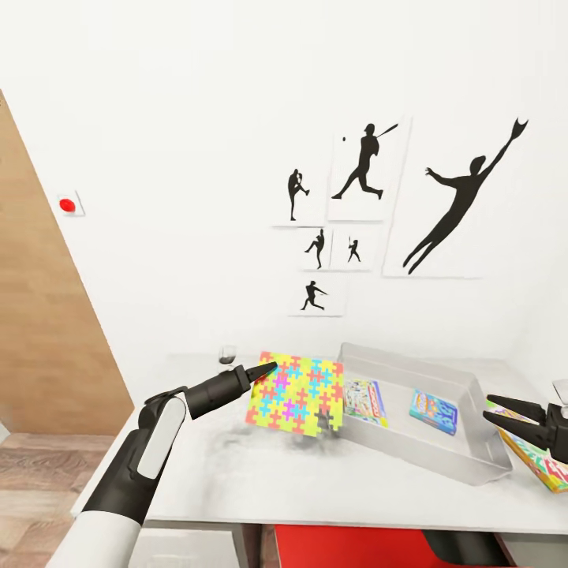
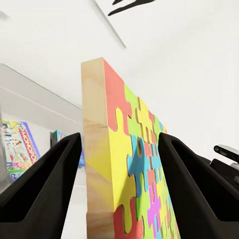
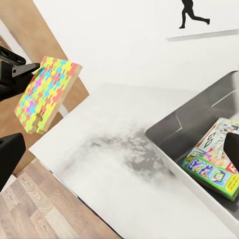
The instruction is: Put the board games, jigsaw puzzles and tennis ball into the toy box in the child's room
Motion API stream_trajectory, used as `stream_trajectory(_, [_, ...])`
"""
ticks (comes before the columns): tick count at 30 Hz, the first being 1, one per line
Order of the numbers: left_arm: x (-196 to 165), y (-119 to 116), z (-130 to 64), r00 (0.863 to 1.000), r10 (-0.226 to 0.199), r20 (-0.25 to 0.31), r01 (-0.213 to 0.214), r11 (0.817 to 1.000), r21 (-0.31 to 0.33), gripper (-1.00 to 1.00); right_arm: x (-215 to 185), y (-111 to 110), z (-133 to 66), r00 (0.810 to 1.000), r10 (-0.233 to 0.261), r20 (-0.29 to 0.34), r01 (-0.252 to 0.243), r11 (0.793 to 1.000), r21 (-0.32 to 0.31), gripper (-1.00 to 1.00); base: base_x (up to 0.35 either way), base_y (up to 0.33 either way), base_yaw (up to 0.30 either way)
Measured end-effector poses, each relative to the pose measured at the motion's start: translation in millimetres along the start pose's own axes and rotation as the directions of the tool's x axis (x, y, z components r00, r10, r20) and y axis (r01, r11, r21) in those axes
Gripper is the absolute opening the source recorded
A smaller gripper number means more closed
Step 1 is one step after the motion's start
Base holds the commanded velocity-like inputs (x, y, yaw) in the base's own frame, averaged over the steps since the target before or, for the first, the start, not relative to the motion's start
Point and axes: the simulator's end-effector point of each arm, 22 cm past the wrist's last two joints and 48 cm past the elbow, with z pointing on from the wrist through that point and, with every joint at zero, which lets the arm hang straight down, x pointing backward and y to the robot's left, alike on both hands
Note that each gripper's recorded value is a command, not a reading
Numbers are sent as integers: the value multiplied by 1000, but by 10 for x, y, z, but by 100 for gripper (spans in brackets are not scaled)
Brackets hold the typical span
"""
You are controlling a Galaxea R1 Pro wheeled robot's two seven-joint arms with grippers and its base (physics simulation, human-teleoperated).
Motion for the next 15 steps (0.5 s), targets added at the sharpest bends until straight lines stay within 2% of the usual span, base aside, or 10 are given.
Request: stream_trajectory(15, [2, 2, -1, 1000, -1, 0, 1, 1000, 0, -100, 2, 2, 11, 1000, 1, 2, -1, 1000, -1, 100, 0, -1, 10])
